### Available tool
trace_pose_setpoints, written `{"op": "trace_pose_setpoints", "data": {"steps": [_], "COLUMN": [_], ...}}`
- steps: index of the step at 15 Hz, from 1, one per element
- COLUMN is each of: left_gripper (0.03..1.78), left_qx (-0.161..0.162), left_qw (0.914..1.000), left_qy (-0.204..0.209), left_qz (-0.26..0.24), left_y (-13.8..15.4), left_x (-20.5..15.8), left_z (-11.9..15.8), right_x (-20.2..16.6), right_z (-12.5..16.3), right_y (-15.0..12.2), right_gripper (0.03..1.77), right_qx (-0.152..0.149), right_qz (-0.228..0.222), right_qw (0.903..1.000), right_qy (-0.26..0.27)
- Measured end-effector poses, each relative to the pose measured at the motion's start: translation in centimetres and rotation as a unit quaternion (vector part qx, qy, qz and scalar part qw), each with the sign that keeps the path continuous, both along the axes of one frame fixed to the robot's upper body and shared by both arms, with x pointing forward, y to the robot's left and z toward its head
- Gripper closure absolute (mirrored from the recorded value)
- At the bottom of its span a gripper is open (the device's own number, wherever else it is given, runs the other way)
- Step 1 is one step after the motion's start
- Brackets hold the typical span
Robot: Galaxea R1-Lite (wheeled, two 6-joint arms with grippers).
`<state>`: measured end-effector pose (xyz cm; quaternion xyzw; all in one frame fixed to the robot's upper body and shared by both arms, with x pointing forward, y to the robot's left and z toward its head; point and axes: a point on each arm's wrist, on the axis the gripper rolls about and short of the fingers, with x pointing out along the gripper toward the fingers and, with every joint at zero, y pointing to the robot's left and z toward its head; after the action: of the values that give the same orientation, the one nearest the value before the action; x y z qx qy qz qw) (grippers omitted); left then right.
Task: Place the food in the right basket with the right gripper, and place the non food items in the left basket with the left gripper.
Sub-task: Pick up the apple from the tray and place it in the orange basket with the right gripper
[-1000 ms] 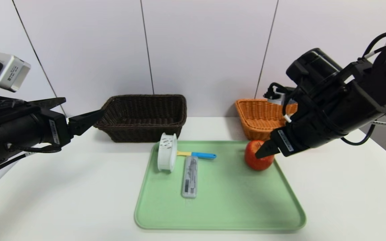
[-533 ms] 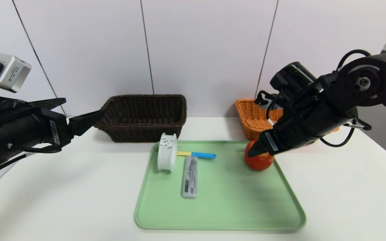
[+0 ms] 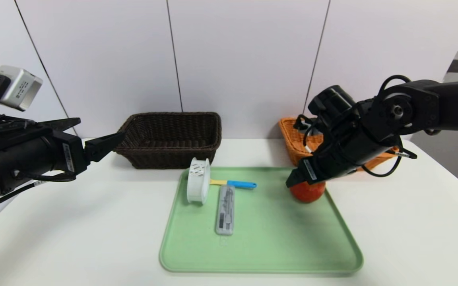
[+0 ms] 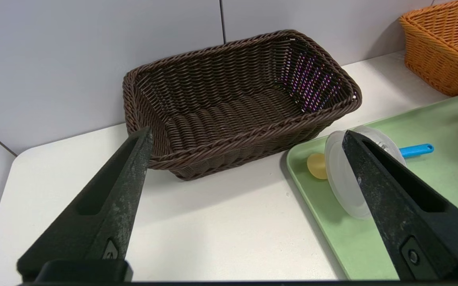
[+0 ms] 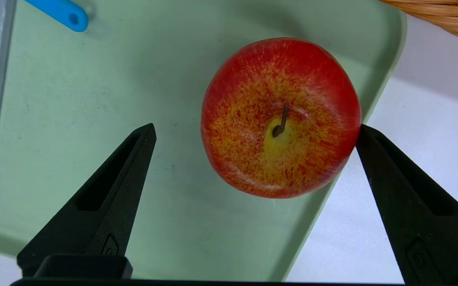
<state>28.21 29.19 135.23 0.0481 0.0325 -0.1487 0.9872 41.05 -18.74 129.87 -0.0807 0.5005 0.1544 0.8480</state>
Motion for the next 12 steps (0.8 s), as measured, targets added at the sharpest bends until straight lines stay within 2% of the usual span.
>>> {"op": "trace_pose_setpoints", "data": {"steps": [12], "left_gripper": [0.12], "left_qx": [-0.001], "left_qw": [1.0], "left_qy": [-0.002], "left_qz": [0.005], "left_y": [0.1], "left_x": [0.2], "left_z": [0.1], "right_x": [1.2], "right_z": [-1.9], "right_y": [-0.5], "right_gripper": [0.09], "right_qx": [-0.014], "right_qz": [-0.014], "right_qw": [0.9995], "right_qy": [0.023]}}
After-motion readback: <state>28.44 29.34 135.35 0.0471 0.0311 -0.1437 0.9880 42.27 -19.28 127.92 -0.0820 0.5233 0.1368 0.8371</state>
